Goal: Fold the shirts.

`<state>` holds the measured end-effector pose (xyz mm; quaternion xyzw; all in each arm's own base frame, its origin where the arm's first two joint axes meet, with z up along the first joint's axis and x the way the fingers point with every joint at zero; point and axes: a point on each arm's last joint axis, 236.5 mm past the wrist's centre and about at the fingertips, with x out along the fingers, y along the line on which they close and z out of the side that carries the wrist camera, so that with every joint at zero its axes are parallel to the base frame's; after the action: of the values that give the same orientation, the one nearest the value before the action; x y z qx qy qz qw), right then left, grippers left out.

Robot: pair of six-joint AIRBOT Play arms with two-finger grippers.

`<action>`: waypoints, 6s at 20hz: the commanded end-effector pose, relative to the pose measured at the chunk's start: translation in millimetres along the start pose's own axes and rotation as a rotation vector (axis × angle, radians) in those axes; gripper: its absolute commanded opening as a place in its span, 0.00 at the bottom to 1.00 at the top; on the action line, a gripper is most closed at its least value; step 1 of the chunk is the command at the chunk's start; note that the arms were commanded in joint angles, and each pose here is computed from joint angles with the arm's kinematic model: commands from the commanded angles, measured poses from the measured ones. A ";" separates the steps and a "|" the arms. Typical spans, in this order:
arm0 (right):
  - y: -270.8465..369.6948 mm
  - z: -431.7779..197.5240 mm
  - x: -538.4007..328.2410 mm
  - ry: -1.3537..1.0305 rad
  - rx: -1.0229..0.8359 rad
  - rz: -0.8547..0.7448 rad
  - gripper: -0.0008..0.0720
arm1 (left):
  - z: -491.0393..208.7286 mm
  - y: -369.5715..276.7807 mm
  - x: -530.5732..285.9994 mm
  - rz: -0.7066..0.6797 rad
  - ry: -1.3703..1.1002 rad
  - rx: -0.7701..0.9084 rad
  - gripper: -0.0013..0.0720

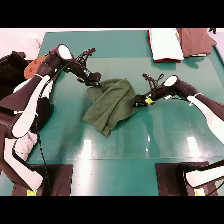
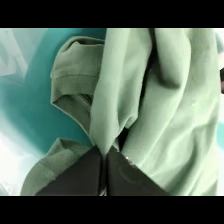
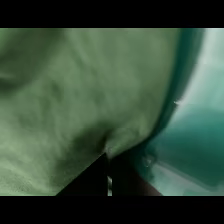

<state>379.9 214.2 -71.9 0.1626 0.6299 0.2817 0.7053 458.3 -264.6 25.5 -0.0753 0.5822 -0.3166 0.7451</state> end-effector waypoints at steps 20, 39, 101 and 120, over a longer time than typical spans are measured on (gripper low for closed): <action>166.4 2.2 -381.2 -0.664 -0.491 -0.273 0.03 | -6.1 -159.1 -313.2 0.055 -0.658 0.378 0.05; -106.3 -62.9 -163.3 -0.027 0.286 -0.187 0.60 | -88.2 28.7 -113.7 0.334 -0.125 0.152 0.06; -61.2 31.4 -258.0 -0.260 0.131 -0.243 0.56 | -144.5 191.1 -136.1 0.482 -0.034 -0.390 0.72; -70.6 -3.4 -227.2 -0.204 0.178 -0.229 0.54 | -79.4 132.3 -117.2 0.172 -0.254 -0.277 0.46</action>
<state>381.1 20.8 67.7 0.1794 0.5894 0.1235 0.7779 417.0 -57.6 27.5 -0.1292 0.5374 -0.1336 0.8226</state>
